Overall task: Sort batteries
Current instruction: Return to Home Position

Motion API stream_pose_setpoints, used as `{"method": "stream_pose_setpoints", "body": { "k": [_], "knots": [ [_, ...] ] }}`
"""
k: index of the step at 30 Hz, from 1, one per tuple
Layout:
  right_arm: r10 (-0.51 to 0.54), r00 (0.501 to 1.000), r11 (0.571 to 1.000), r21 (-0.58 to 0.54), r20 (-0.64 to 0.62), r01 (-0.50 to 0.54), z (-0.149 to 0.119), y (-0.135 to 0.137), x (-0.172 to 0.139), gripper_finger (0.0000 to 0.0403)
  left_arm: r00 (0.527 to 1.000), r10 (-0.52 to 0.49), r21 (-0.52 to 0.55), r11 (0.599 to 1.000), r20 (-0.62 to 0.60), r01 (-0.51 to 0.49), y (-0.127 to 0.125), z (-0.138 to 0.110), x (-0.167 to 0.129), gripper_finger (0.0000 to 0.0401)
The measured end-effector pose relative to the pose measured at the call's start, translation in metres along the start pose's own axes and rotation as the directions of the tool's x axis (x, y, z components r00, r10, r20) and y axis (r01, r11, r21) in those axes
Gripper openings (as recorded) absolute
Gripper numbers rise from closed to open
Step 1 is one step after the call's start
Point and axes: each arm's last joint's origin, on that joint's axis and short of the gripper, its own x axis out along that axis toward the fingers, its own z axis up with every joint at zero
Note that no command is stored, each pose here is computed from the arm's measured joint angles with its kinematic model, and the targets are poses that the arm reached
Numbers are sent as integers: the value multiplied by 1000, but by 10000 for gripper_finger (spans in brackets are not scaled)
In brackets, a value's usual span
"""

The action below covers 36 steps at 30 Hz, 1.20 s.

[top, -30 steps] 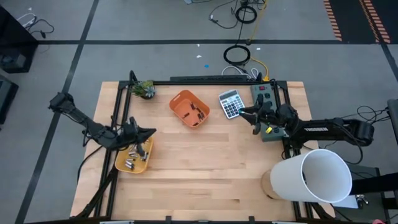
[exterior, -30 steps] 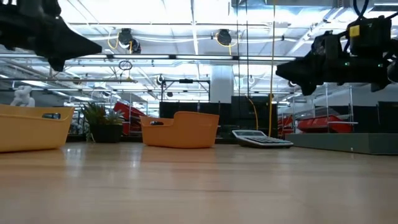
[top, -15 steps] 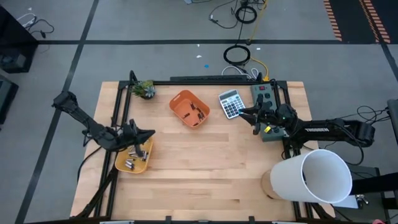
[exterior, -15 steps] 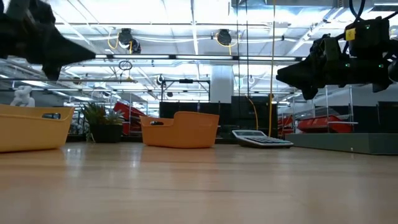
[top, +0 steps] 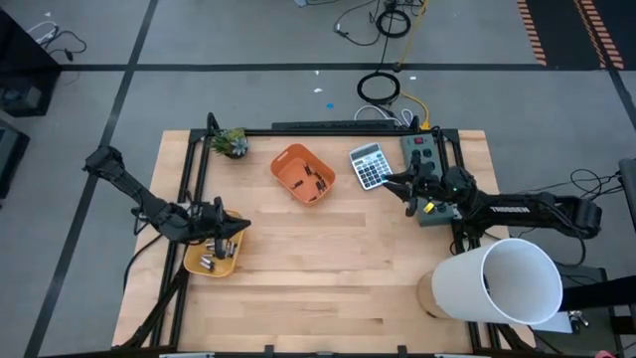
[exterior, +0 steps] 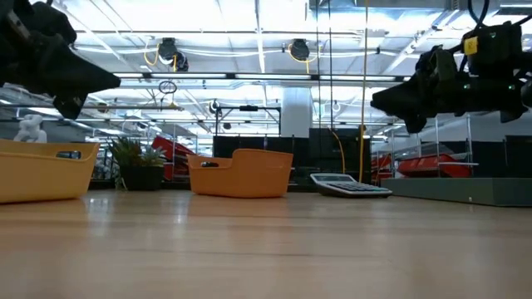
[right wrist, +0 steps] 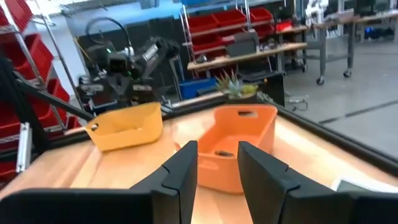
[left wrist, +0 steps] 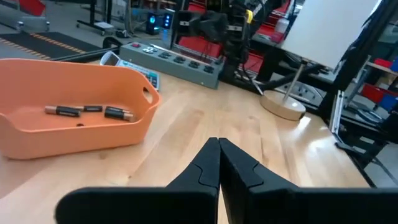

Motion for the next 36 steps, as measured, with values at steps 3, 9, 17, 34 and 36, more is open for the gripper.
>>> {"method": "stream_pose_setpoints", "body": {
  "k": [3,9,17,34,36],
  "knots": [
    [1,1000,1000,0,0,-1,3,2,-4,105,1000,12,-41,999,15,-12,0,1,0,7],
    [14,1000,1000,-9,28,-14,10,8,-14,105,999,27,-48,999,25,-26,1,2,0,7],
    [53,984,998,-55,168,-44,27,17,-32,106,999,29,-36,999,21,-28,1,2,0,6],
    [138,958,987,-119,250,-111,34,28,-58,106,999,28,-37,999,21,-27,1,2,0,6],
    [122,973,987,-124,194,-99,28,26,-56,106,999,28,-37,999,21,-28,1,2,0,6]
  ]
}}
